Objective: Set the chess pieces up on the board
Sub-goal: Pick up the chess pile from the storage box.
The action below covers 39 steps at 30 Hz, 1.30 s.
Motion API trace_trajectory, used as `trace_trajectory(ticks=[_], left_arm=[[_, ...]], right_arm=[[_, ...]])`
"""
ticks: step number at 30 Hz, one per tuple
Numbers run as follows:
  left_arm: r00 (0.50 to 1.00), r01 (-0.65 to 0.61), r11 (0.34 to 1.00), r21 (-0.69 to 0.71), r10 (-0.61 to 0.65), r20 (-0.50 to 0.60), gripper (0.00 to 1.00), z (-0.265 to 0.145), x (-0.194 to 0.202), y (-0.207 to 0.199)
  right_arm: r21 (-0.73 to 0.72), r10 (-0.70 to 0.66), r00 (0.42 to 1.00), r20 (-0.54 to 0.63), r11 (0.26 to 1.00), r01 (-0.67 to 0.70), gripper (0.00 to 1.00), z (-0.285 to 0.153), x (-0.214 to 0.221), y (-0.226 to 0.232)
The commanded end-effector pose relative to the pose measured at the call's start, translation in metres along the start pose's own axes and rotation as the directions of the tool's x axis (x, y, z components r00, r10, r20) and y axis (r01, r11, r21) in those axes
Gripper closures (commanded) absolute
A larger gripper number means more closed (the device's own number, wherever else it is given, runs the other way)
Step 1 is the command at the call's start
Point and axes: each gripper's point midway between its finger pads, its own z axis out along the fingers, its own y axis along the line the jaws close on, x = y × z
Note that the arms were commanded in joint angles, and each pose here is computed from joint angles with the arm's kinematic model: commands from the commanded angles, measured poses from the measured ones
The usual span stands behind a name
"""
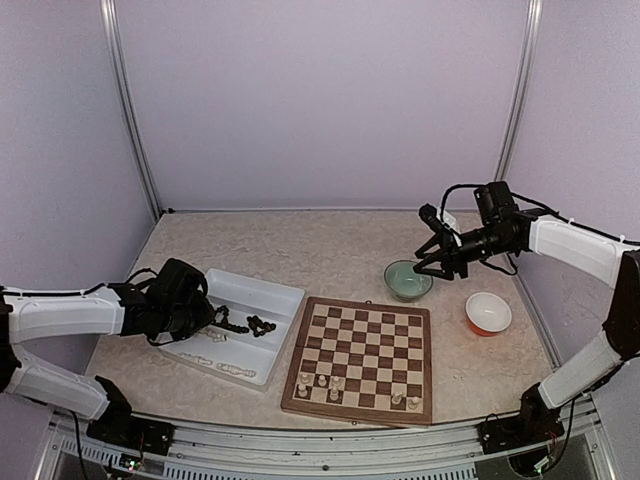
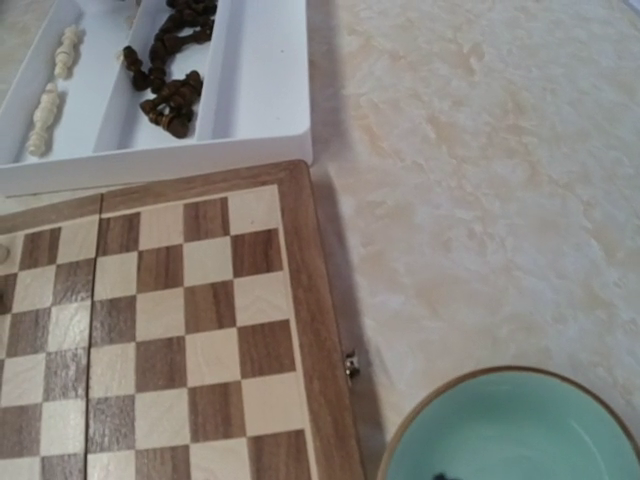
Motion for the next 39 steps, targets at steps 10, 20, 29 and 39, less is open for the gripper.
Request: trace_trajectory(ticks=[10,20,29,39], left_arm=[[0.991,0.097,0.995,-0.023,-0.098,-0.089,0.77,0.031,0.032,0.016],[0.99,0.136,0.989,0.056,-0.137,0.025,0.69,-0.002,0.015,0.0],[0.98,0.196,0.98,0.023,-0.196,0.028,0.7,-0.006,0.01,0.023],[0.979,0.204,0.979,0.017,-0.204,-0.004,0.69,0.021,0.016,0.025]], right_arm=[[-0.019,-0.058,0.998,-0.014,0.998,0.058,0.53,0.002,-0.005,0.017],[-0.068,-0.052,0.997,-0.058,0.997,0.049,0.53,0.02,0.006,0.025],[-0.098,-0.052,0.995,-0.08,0.994,0.044,0.53,0.028,0.009,0.032],[-0.109,-0.056,0.994,-0.091,0.993,0.046,0.53,0.032,0.011,0.035]])
